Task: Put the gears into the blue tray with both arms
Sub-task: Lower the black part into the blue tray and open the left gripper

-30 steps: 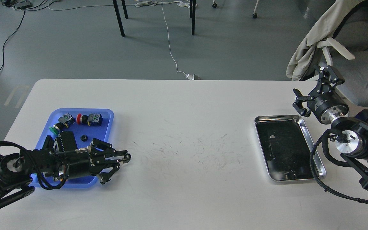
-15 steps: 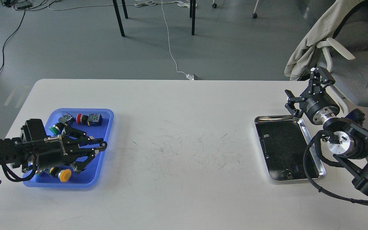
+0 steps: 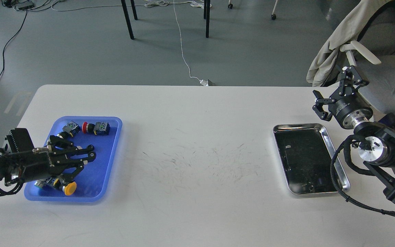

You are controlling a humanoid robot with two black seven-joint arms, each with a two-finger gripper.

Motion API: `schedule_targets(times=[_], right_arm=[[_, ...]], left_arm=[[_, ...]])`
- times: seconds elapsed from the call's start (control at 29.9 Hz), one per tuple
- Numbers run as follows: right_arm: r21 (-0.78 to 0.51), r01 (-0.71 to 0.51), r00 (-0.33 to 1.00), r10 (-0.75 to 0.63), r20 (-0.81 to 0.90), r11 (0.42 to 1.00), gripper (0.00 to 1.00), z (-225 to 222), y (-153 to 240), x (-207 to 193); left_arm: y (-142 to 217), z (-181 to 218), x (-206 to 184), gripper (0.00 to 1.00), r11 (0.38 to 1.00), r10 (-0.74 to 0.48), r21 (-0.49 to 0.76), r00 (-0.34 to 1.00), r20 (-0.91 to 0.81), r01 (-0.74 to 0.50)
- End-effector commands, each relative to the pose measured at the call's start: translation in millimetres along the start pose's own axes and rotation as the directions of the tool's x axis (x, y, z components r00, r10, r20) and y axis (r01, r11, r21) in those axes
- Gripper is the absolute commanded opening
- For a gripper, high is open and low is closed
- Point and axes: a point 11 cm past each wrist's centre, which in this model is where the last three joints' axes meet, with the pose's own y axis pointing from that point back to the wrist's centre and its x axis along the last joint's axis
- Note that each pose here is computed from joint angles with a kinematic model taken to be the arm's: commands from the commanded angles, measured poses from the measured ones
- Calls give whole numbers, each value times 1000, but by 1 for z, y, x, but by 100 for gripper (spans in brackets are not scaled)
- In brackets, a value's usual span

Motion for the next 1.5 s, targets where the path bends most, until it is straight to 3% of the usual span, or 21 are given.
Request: schedule_targets(times=[0.0,0.7,1.47], right_arm=[[4,-4,1000,4,-6,1000,99,-3,1,3],[8,-12,1000,12,-16,1000,99,-7,2,7],[3,-10,1000,10,-19,1000,99,-5,3,8]], left_arm=[[-1,-1,-6,11,1000,-14,6,1000,-4,14],[-18,5,-22,11,1000,-30,1,999,-25,30],[-5,3,-43,12,997,-74,23,997,-33,74]])
